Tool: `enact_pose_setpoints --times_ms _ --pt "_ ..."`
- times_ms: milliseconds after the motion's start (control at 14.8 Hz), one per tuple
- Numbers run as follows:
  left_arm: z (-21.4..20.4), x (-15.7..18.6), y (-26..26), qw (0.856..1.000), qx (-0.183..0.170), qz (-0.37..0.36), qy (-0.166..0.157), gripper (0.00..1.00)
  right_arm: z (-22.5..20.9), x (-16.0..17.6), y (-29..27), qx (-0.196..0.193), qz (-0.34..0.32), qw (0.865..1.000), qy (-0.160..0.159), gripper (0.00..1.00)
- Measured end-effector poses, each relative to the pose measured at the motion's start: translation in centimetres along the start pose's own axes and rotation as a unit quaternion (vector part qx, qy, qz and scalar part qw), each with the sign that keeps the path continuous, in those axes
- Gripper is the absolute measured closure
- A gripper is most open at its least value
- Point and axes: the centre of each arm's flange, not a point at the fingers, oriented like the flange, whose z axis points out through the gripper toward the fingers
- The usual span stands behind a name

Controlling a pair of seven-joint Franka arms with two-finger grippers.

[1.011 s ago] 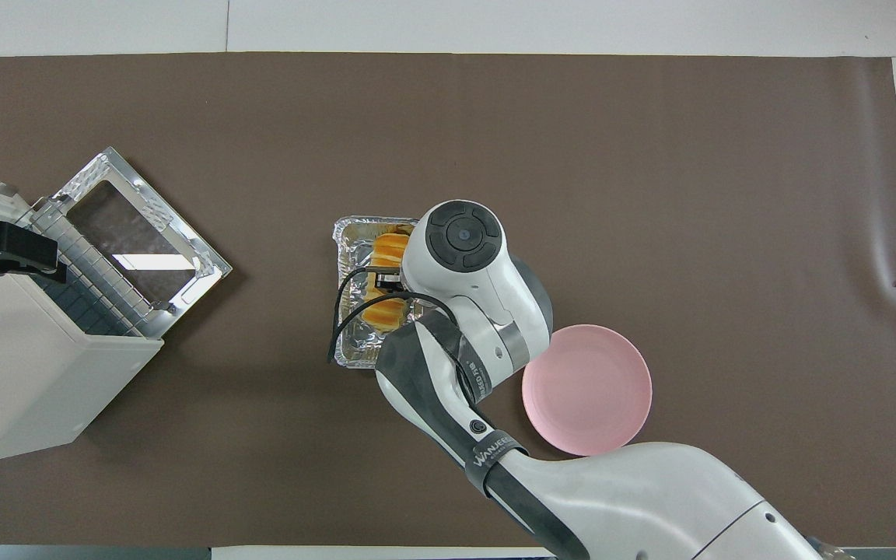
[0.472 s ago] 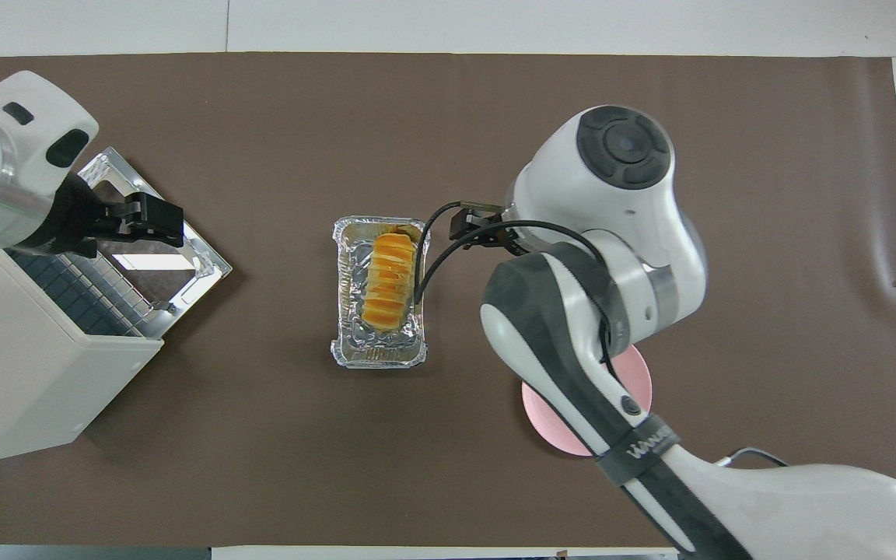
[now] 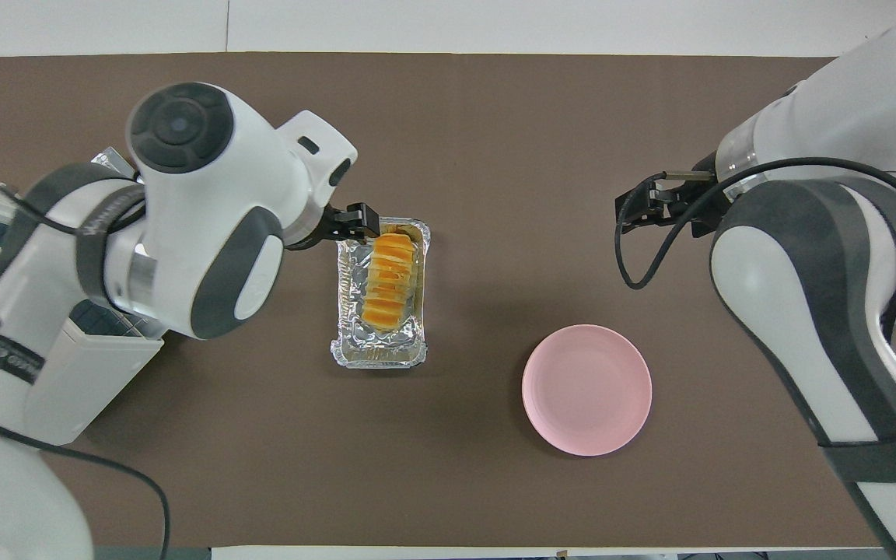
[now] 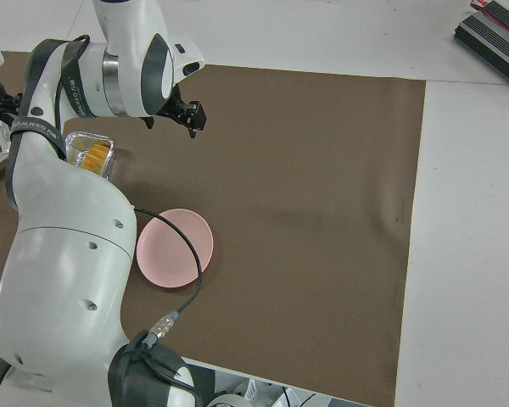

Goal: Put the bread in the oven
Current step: 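Grasp the tray with the left gripper while the right gripper releases and withdraws, then carry the foil tray with the left gripper to the open oven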

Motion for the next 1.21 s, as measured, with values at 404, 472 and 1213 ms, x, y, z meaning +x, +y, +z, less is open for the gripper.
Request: enact_pose_setpoints --times_ms 404,472,1213 --pt "9.7 -2.9 7.0 0.999 0.016 0.024 -0.016 0.00 -3.2 -2.1 6.1 -0.044 -0.059 0.997 -0.023 0.00" --pt "10.6 -3.4 7.7 0.999 0.020 0.022 -0.020 0.00 -3.7 -2.6 6.8 -0.045 -0.058 0.997 -0.029 0.00" --pt "11.9 -6.5 10.9 0.999 0.035 -0.032 -0.025 0.59 -5.2 -5.0 9.9 -0.065 -0.045 0.997 -0.012 0.00"
